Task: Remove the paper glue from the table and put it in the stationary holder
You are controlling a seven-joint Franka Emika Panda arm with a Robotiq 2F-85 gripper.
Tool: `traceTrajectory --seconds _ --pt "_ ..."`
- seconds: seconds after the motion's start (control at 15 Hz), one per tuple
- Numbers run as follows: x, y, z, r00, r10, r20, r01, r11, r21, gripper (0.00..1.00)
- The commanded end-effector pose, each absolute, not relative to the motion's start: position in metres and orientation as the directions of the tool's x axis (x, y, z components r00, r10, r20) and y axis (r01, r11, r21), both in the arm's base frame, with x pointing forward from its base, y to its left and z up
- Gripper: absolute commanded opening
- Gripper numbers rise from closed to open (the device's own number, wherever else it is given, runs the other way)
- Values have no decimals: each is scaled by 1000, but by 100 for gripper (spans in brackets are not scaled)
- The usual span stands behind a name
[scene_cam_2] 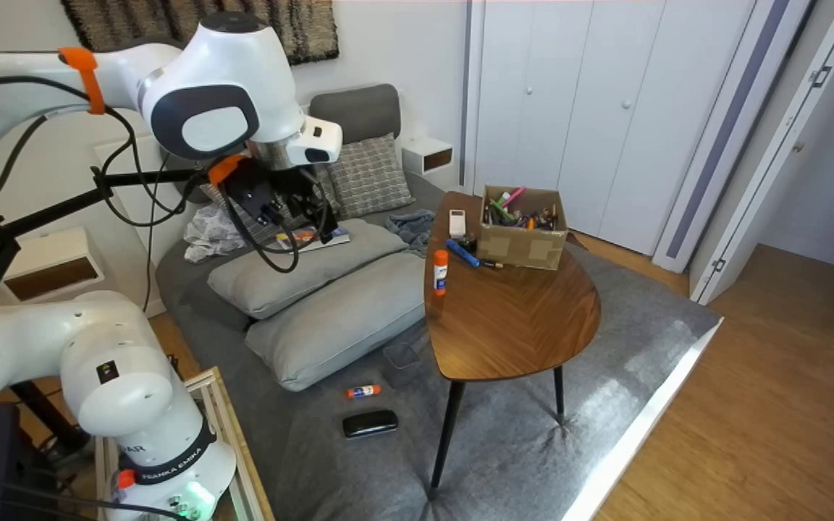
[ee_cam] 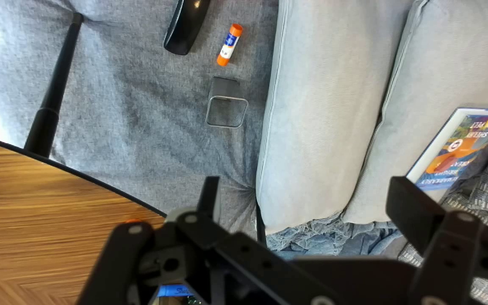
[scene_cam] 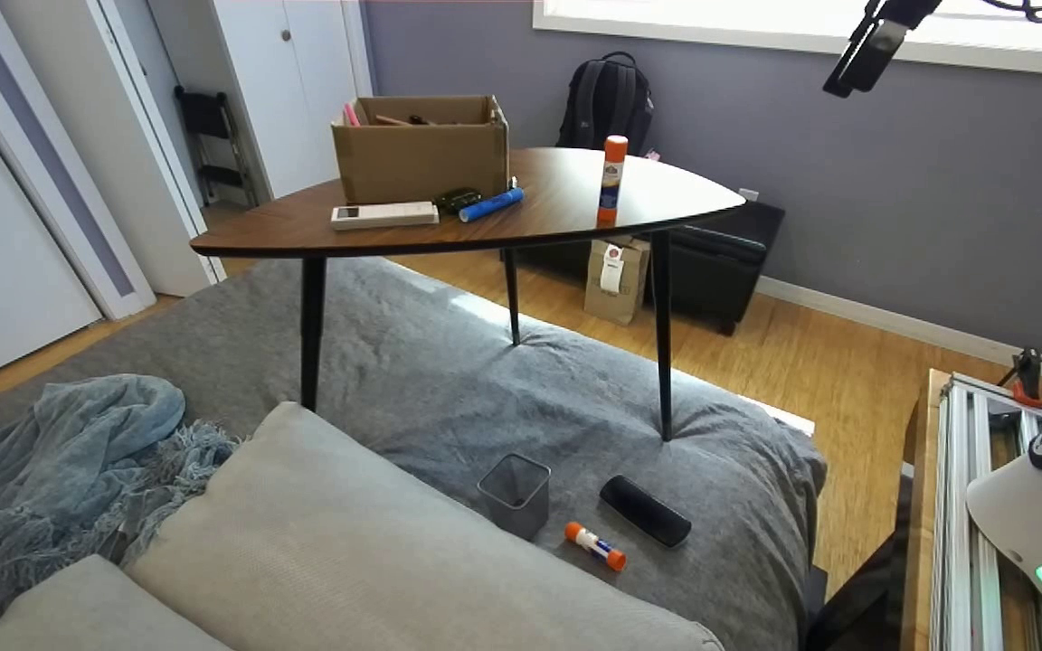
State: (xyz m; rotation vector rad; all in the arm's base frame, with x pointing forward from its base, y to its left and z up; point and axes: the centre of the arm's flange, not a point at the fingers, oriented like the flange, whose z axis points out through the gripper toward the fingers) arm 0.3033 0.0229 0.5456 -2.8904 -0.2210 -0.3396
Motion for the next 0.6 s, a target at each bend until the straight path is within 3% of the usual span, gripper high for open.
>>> traceTrajectory --seconds 0.0,0.53 --pt "320 24 535 970 94 225 140 -970 -198 100" --pt "383 23 492 972 45 229 84 -983 -165 100"
